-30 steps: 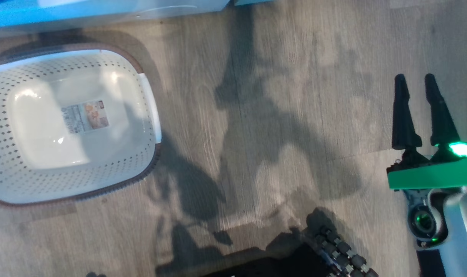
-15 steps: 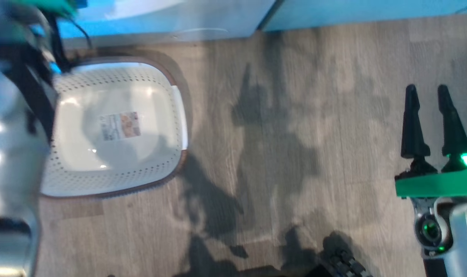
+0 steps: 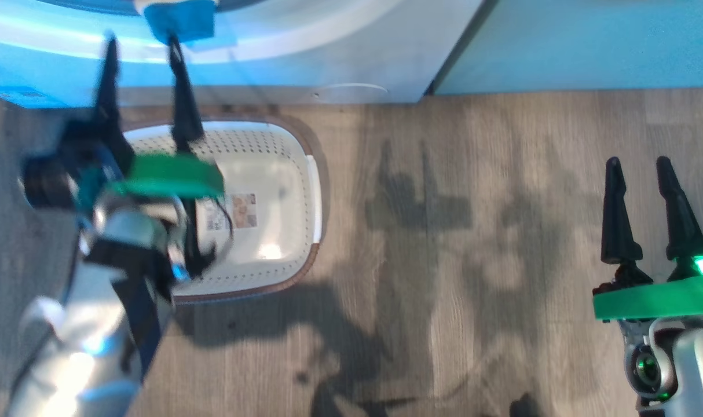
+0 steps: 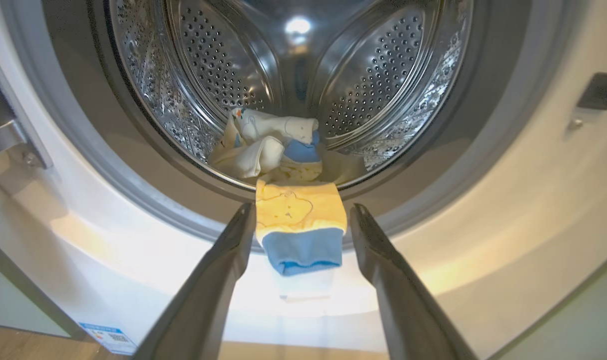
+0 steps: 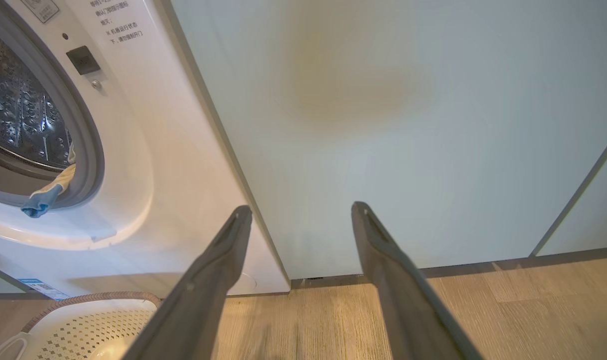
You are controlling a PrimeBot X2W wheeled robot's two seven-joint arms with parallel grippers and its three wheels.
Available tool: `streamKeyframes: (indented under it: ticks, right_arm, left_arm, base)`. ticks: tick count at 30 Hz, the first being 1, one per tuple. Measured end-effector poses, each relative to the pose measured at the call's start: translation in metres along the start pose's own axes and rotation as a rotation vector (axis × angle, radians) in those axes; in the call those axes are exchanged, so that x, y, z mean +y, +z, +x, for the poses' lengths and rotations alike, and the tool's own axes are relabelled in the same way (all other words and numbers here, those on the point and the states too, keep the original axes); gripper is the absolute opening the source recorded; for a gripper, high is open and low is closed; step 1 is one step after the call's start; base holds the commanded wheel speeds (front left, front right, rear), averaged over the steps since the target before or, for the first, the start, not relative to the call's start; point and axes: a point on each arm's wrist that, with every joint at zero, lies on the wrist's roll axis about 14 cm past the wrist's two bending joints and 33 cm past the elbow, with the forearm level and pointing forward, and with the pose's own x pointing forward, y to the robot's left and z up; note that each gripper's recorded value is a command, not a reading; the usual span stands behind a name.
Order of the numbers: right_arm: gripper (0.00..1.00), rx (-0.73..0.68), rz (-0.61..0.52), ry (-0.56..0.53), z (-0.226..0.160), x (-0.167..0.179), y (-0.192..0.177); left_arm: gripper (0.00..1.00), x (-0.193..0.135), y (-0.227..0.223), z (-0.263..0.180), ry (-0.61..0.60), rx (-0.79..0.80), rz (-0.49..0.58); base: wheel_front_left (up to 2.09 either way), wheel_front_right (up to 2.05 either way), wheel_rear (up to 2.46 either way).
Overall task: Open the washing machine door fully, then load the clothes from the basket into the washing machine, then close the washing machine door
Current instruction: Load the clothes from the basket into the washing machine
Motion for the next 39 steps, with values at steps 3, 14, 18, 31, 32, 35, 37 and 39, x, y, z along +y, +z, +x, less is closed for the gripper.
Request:
streamKeyframes:
  ticks: [3,14,18,31,32,35,37,39]
  right_arm:
    - [1.0,-0.019,-0.009,0.018,0.001,0.006,0.007]
    - [1.0,-0.023,-0.032,0.059,-0.009,0.019,0.013]
    - [1.0,-0.031,-0.032,0.071,-0.013,0.023,0.018]
    - [1.0,-0.028,-0.038,0.096,-0.02,0.032,0.018]
    - [1.0,-0.027,-0.038,0.096,-0.02,0.032,0.018]
    - [1.0,-0.023,-0.038,0.095,-0.02,0.031,0.016]
    - [1.0,-0.02,-0.038,0.094,-0.02,0.031,0.015]
    - [1.0,-0.015,-0.038,0.095,-0.02,0.031,0.013]
  left_arm:
    - [1.0,-0.004,0.0,-0.022,-0.011,0.02,0.003]
    - [1.0,-0.013,0.007,-0.07,-0.016,0.051,-0.013]
    - [1.0,-0.012,0.008,-0.087,-0.003,0.069,-0.023]
    - [1.0,-0.011,0.01,-0.104,0.005,0.082,-0.025]
    - [1.0,-0.011,0.009,-0.104,0.005,0.084,-0.026]
    - [1.0,-0.011,0.007,-0.103,0.003,0.093,-0.026]
    - [1.0,-0.011,0.004,-0.103,0.003,0.104,-0.025]
    - [1.0,-0.011,0.001,-0.102,0.004,0.111,-0.027]
  base:
    - [0.0,0.0,0.0]
    - [0.0,0.0,0.0]
    - [0.0,0.0,0.0]
    - [0.0,0.0,0.0]
    - [0.0,0.0,0.0]
    - [0.0,0.0,0.0]
    - [0.0,0.0,0.0]
    - [0.0,0.0,0.0]
